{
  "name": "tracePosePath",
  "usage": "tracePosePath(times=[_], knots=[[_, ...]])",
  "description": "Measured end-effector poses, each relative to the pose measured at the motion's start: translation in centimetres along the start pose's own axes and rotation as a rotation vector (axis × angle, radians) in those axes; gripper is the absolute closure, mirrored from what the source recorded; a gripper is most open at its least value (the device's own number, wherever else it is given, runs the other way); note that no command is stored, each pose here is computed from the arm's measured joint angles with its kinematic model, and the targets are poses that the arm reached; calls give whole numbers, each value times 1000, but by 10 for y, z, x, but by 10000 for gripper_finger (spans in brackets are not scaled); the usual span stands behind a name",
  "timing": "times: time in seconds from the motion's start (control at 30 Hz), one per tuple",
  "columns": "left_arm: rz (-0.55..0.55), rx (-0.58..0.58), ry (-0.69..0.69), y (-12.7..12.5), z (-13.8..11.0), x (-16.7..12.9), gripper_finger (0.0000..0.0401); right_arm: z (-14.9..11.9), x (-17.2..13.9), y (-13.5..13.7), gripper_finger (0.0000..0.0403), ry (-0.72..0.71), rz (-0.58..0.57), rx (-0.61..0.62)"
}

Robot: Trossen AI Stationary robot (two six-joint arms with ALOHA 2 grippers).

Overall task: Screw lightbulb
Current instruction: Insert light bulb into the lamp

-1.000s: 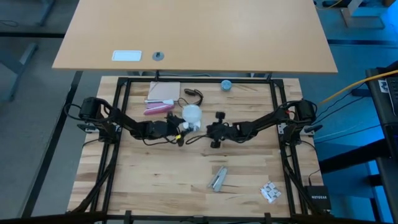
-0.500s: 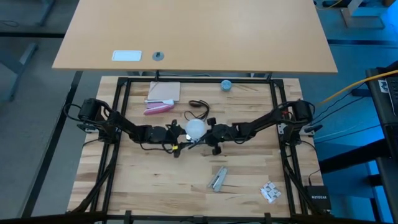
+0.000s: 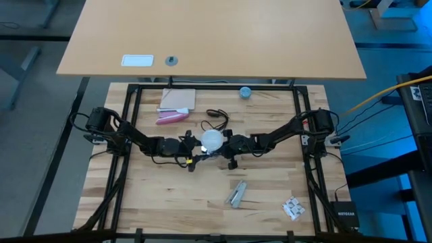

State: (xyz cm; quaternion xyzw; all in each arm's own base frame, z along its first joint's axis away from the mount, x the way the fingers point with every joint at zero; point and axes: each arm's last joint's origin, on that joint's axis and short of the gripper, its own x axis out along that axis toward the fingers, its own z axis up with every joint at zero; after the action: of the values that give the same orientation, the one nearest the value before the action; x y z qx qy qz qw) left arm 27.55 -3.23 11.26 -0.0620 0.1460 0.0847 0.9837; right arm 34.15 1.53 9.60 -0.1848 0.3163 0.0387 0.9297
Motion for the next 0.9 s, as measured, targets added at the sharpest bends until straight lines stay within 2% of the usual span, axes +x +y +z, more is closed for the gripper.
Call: tracePosePath(times=[0.27,0.57,0.9], knots=[[57,-22,-40,2,3,0,150,-2,0,0,388,14,3,7],[-14,-257,-40,-1,4,0,150,-3,0,1,389,21,6,7],[-25,-403,-45,4,11,-2,150,-4,0,1,389,26,8,6]])
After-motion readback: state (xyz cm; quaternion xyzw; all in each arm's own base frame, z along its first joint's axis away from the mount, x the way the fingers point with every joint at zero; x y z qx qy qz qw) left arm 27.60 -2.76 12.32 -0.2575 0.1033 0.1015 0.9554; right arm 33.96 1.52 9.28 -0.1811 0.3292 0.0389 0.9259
